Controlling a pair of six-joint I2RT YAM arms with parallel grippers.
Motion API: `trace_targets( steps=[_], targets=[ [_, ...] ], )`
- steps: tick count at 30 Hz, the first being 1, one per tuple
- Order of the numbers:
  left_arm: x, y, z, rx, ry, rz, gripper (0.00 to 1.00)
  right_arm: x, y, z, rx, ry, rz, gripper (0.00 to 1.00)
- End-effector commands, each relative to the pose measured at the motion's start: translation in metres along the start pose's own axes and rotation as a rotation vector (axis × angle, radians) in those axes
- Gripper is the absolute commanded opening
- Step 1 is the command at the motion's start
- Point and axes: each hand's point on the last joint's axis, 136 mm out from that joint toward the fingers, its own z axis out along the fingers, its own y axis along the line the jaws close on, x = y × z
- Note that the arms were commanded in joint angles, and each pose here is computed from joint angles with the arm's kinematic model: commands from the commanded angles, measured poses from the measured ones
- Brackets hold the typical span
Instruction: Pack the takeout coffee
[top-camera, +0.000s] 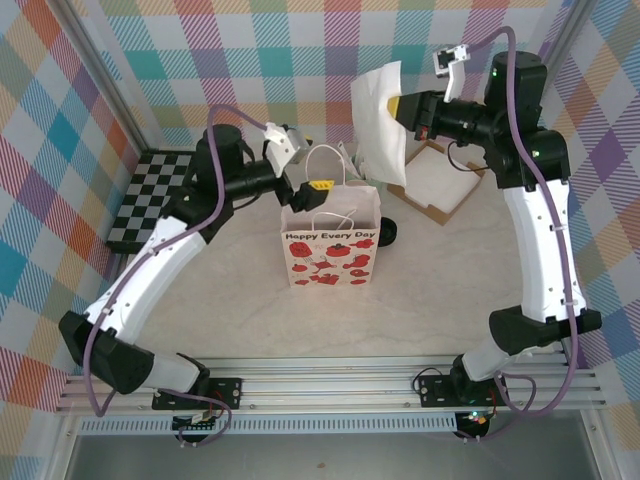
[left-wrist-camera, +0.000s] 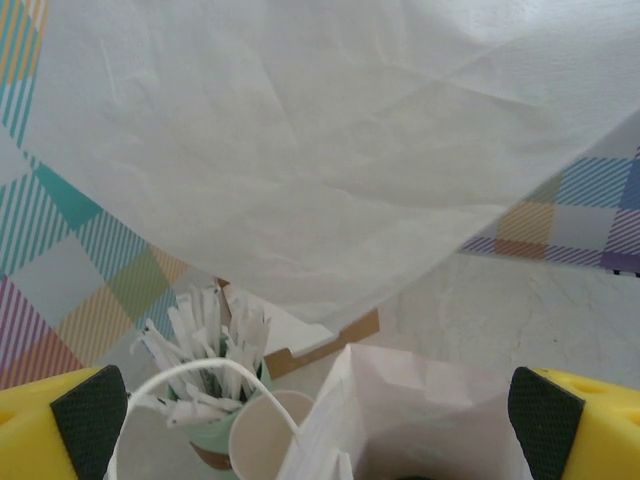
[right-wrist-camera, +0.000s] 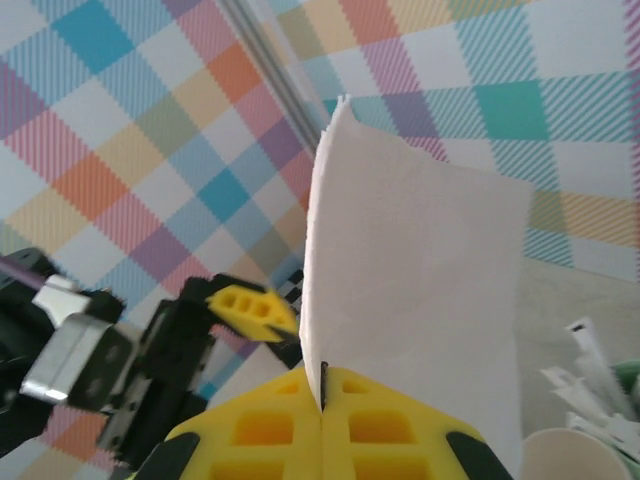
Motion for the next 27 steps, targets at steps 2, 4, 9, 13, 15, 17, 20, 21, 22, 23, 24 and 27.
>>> trace_targets(
  steps=[2,4,9,13,15,17,20,21,22,23,24,27],
  targets=[
    [-0.042,0.007,0.002,-0.014,-0.157,0.184,1.00,0.017,0.032,0.009,-0.117,0.091,0.002,0.00],
    [-0.046,0.010,0.006,-0.014,-0.177,0.209,1.00,0.023,0.037,0.014,-0.130,0.114,-0.013,0.00],
    [-0.059,-0.007,0.008,0.086,-0.244,0.262,1.00,0.035,0.054,0.027,-0.212,0.161,-0.040,0.00],
    [-0.063,-0.018,0.010,0.143,-0.260,0.292,1.00,0.045,0.071,0.034,-0.300,0.206,-0.072,0.00],
    [-0.064,-0.029,0.008,0.214,-0.261,0.286,1.00,0.049,0.079,0.037,-0.348,0.223,-0.088,0.00],
    [-0.059,-0.040,0.007,0.275,-0.237,0.285,1.00,0.050,0.081,0.039,-0.368,0.226,-0.095,0.00],
    [-0.047,-0.048,0.009,0.309,-0.202,0.293,1.00,0.051,0.091,0.035,-0.438,0.226,-0.147,0.00],
    [-0.045,-0.051,0.008,0.325,-0.197,0.290,1.00,0.053,0.095,0.033,-0.473,0.229,-0.164,0.00],
    [-0.044,-0.054,0.007,0.347,-0.196,0.286,1.00,0.055,0.098,0.031,-0.502,0.231,-0.181,0.00],
    [-0.044,-0.058,0.006,0.372,-0.196,0.285,0.97,0.056,0.100,0.030,-0.525,0.234,-0.195,0.00],
    [-0.044,-0.061,0.005,0.393,-0.198,0.284,0.95,0.057,0.100,0.032,-0.537,0.238,-0.198,0.00],
    [-0.044,-0.066,0.003,0.423,-0.206,0.284,0.89,0.061,0.098,0.034,-0.541,0.246,-0.217,0.00]
  ],
)
